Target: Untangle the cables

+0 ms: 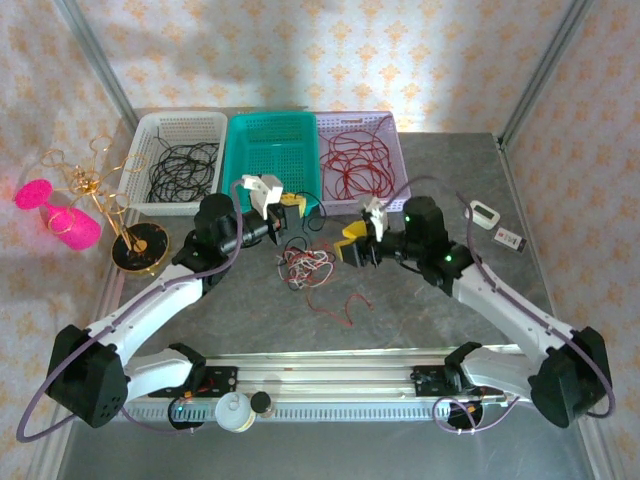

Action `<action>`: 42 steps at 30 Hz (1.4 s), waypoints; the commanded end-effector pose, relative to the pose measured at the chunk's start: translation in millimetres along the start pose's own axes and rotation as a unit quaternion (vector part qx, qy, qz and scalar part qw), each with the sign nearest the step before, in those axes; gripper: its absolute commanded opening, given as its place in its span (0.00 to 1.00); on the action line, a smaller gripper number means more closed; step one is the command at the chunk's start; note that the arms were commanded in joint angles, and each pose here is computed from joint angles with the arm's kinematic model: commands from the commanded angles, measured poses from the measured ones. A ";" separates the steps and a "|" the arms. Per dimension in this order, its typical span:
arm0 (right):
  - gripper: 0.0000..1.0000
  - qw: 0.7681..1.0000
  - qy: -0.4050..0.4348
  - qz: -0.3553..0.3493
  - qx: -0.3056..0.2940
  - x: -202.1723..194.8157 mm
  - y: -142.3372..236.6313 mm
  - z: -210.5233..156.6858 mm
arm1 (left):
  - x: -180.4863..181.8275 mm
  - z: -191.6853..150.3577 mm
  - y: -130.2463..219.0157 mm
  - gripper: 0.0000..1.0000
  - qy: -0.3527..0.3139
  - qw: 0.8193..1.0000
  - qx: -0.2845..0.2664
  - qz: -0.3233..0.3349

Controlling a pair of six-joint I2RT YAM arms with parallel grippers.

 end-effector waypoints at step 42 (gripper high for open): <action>0.56 0.943 0.286 -0.162 -0.039 -43.8 1.5 26.1 | -19.5 34.9 20.9 0.00 -0.017 1.000 -0.023 0.003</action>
Point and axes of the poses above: each hand's point on the last joint's axis, 136 mm out from that joint toward the fingers, its own y axis back along the fingers, its own x axis along the line the jaws close on, z = x × y, the point moved 1 cm from there along y, back along the fingers, and after that the axes turned 7 degrees about y, right-handed, at the moved point
